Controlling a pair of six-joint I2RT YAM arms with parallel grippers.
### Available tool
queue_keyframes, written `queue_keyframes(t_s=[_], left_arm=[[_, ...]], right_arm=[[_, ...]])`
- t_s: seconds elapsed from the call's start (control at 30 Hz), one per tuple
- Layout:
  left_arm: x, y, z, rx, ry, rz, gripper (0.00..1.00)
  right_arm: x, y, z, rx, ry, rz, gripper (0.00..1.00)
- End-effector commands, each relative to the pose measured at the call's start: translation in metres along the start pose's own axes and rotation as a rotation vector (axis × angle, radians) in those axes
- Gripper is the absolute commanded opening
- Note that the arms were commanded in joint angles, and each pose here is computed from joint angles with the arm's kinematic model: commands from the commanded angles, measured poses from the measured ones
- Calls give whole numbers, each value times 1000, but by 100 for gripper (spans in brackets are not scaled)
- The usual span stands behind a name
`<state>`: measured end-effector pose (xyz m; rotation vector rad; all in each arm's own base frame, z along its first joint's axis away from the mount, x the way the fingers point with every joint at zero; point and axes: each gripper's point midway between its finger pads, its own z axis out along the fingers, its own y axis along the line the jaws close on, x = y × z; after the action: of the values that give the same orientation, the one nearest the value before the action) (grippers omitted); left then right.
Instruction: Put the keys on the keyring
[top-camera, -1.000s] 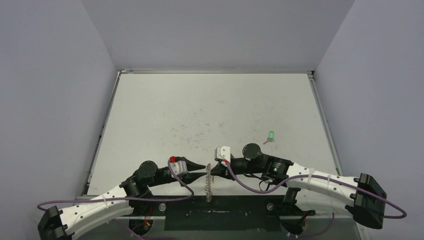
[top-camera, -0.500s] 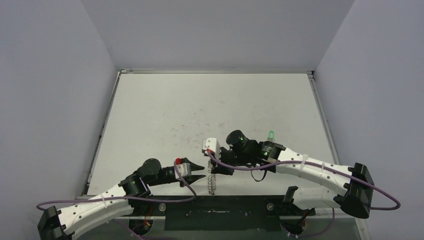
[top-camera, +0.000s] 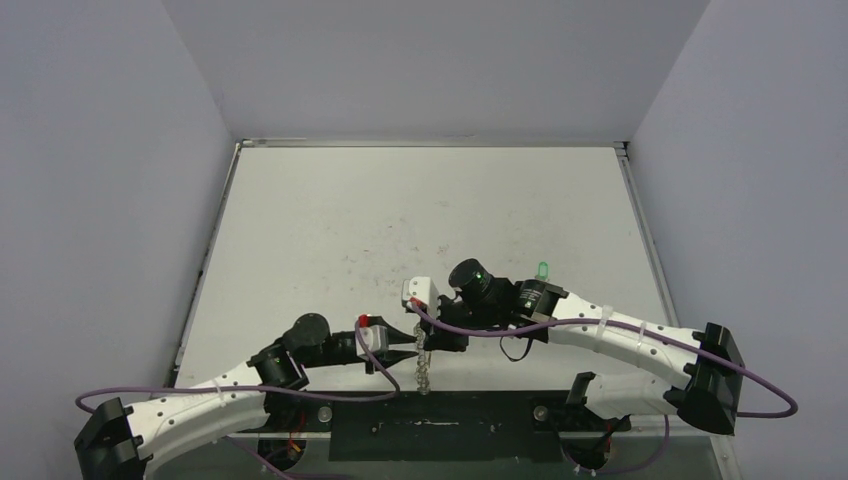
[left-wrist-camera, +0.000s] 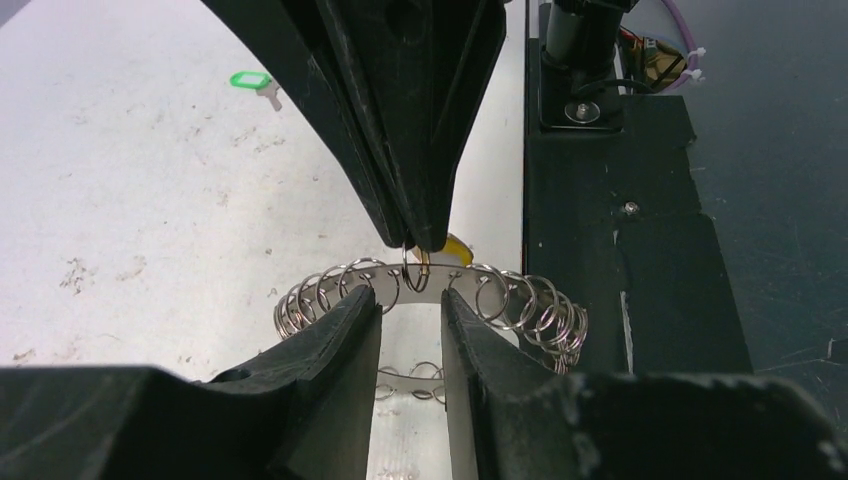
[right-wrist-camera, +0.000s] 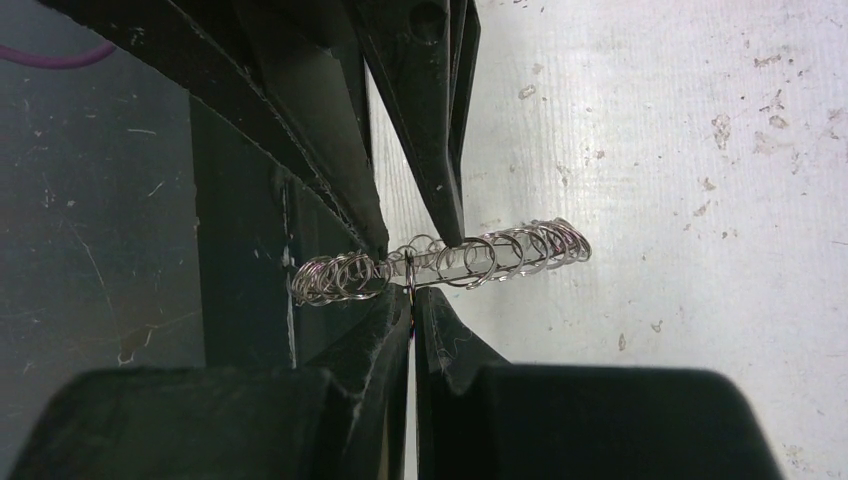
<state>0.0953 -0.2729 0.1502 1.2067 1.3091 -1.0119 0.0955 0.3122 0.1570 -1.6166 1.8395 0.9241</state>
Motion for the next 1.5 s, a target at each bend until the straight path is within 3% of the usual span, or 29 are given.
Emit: queue_keyframes(t_s=[0.0, 0.2, 0.43, 0.6, 0.67, 0.77, 0.8, 0.87, 1.0, 1.13, 1.3, 1.47], left_arm=[[-41, -2, 6, 31, -130, 31, 27], [-37, -5, 12, 60, -123, 16, 21], [-35, -6, 13, 69, -106, 28, 1], [-33, -5, 11, 57, -105, 22, 0], [-34, -4, 10, 46, -123, 18, 0], [-34, -1, 7, 8, -173, -1, 0], [-35, 0, 6, -1, -198, -6, 0], [-38, 1, 4, -16, -245, 6, 0], [-46, -1, 1, -11, -299, 3, 0], [-49, -1, 0, -12, -311, 12, 0], [-48, -2, 0, -9, -309, 4, 0], [-46, -3, 1, -4, -294, -1, 0]], right_arm=[[-24, 3, 0, -20, -64, -18, 0], [-25, 4, 1, -26, -71, -20, 0], [-25, 3, 1, -23, -73, -20, 0], [-28, -1, 2, -3, -83, -27, 0], [-31, -3, 0, 14, -106, -30, 10], [-37, -5, -7, 33, -174, -44, 43], [-39, -5, -10, 39, -201, -51, 49], [-42, -7, -18, 54, -258, -61, 53], [-38, -5, -27, 37, -348, -81, 53], [-37, -6, -32, 2, -411, -70, 47], [-30, -7, -24, -35, -405, -35, 43], [-30, -7, -14, -72, -397, -11, 23]])
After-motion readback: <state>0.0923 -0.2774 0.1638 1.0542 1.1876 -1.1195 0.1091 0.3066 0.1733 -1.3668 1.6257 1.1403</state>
